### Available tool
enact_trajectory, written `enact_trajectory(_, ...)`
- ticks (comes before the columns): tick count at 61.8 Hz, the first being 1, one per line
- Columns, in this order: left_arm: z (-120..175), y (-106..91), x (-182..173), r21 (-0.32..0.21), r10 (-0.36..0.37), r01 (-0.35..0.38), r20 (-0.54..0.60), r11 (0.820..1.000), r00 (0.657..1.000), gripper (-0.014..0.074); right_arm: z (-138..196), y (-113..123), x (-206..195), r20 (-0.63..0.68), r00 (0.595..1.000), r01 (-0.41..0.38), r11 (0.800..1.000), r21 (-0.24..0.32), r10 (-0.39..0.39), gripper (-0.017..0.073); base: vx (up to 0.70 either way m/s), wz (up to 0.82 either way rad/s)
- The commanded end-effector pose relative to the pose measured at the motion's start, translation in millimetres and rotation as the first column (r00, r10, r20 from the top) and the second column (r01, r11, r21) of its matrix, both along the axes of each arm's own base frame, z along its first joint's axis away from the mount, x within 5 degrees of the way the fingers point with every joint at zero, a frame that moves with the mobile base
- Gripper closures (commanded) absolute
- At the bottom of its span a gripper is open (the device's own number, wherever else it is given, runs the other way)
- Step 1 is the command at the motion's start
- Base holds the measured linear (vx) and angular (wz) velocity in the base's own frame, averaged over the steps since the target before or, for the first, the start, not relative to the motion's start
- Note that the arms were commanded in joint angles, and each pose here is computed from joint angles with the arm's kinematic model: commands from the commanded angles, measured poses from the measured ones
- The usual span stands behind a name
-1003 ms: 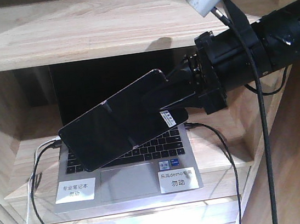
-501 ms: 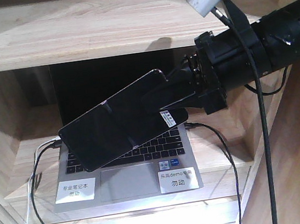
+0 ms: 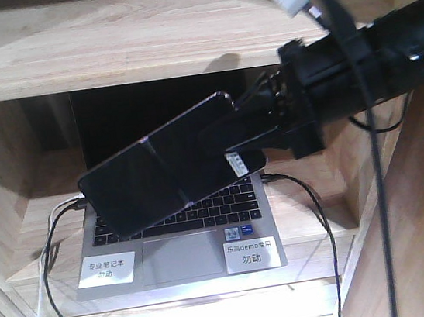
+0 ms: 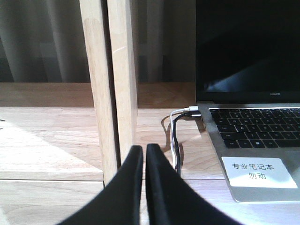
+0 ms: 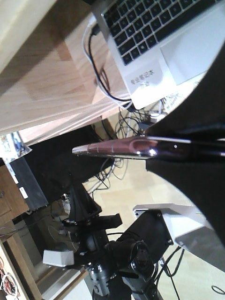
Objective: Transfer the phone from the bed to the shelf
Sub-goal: 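Raise the right gripper with the phone above the laptop shelf, then lower the phone onto the upper wooden shelf with the right gripper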
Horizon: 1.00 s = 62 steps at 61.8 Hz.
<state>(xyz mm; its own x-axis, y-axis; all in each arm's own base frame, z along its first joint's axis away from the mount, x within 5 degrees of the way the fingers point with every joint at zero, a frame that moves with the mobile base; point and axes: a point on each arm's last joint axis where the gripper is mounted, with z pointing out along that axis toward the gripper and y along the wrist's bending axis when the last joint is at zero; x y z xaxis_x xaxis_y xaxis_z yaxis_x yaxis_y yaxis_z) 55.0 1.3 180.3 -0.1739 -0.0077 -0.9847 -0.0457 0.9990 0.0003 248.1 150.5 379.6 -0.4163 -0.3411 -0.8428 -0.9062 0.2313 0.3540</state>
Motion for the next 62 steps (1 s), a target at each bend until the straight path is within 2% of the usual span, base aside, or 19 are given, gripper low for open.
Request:
enact_trajectory(1, 6, 0.5, 1, -0.008, 0.006, -0.005, 0.072, 1.000, 0.997, 0.0593, 39, -3, -28, 0.065, 0.997, -0.060, 0.988, 0.140, 0.052, 0.0564, 0.00, 0.00)
enact_trajectory(11, 6, 0.5, 1, -0.008, 0.006, -0.005, 0.072, 1.000, 0.997, 0.0593, 60, -10, -50, 0.155, 0.988, -0.042, 0.985, 0.165, 0.016, 0.0564, 0.00, 0.00)
enact_trajectory(19, 6, 0.5, 1, -0.008, 0.006, -0.005, 0.072, 1.000, 0.997, 0.0593, 76, -15, -60, 0.229, 0.971, 0.025, 0.978, 0.207, -0.073, 0.0564, 0.00, 0.00)
enact_trajectory(32, 6, 0.5, 1, -0.008, 0.006, -0.005, 0.072, 1.000, 0.997, 0.0593, 89, -20, -55, 0.255, 0.938, 0.153, 0.941, 0.303, -0.235, 0.0562, 0.00, 0.00)
enact_trajectory(40, 6, 0.5, 1, -0.008, 0.006, -0.005, 0.072, 1.000, 0.997, 0.0593, 95, -22, -50, 0.272, 0.913, 0.198, 0.914, 0.354, -0.303, 0.0562, 0.00, 0.00)
enact_trajectory(49, 6, 0.5, 1, -0.008, 0.006, -0.005, 0.072, 1.000, 0.997, 0.0593, 113, -20, -44, 0.318, 0.894, 0.185, 0.907, 0.377, -0.315, 0.0562, 0.00, 0.00)
enact_trajectory(62, 6, 0.5, 1, -0.008, 0.006, -0.005, 0.072, 1.000, 0.997, 0.0593, 143, -12, -19, 0.347, 0.888, 0.144, 0.900, 0.411, -0.300, 0.0561, 0.00, 0.00)
